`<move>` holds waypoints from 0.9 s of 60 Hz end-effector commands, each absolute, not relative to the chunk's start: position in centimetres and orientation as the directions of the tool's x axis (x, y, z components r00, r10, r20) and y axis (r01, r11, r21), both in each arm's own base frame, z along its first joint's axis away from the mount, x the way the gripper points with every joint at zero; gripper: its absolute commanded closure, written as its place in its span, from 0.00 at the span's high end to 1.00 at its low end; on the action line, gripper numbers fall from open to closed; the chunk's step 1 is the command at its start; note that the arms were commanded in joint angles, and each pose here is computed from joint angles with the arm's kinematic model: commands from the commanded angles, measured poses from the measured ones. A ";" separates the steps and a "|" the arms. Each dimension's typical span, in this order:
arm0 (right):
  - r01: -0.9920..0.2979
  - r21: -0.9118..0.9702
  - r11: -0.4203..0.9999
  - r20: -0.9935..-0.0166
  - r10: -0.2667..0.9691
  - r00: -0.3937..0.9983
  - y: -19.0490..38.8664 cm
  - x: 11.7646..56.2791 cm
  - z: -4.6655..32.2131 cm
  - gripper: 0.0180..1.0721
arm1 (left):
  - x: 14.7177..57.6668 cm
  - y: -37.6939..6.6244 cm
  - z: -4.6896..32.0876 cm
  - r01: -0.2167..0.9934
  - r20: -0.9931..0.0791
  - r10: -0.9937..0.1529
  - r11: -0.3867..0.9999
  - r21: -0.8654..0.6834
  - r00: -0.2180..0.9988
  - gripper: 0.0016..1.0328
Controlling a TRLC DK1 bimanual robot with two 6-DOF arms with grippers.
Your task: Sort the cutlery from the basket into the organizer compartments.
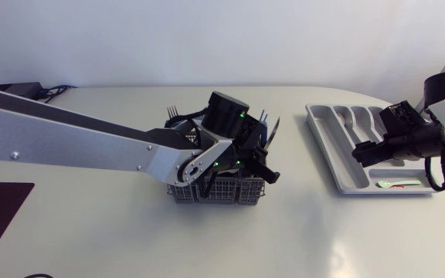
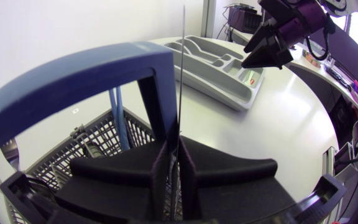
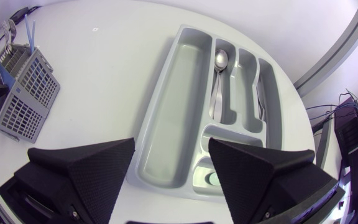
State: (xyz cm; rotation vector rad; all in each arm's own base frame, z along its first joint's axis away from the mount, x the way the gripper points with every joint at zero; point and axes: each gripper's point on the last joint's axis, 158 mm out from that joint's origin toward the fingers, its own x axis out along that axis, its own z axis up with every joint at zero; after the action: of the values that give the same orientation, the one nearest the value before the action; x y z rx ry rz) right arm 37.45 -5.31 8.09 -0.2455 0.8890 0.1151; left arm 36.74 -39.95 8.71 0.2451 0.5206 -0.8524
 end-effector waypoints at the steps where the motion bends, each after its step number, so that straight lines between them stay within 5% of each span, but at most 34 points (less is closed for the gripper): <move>1: -0.200 -0.158 0.967 -0.782 0.001 0.623 -4.7 37.0 7.7 0.81 | 37.0 -39.6 10.7 0.771 -0.483 -0.665 0.636 0.033 0.570 0.03; 10: -0.203 -0.160 0.966 -0.784 0.000 0.621 -4.5 37.0 7.6 0.81 | 37.3 -39.7 10.4 0.769 -0.483 -0.662 0.638 0.038 0.573 0.04; 26: -0.205 -0.162 0.965 -0.784 0.000 0.621 -4.5 36.8 7.4 0.81 | 36.9 -39.2 9.4 0.770 -0.521 -0.645 0.637 0.036 0.559 0.53; 54: -0.204 -0.168 0.965 -0.778 -0.002 0.628 -4.5 36.9 7.2 0.81 | 32.6 -38.4 12.9 0.810 -0.476 -0.690 0.580 0.087 0.545 0.54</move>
State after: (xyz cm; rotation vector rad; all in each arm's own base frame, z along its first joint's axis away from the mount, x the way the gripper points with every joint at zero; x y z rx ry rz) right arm 37.28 -4.65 7.64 -0.2596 0.8815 0.1250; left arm 34.12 -37.98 11.74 0.2902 0.4592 -0.8738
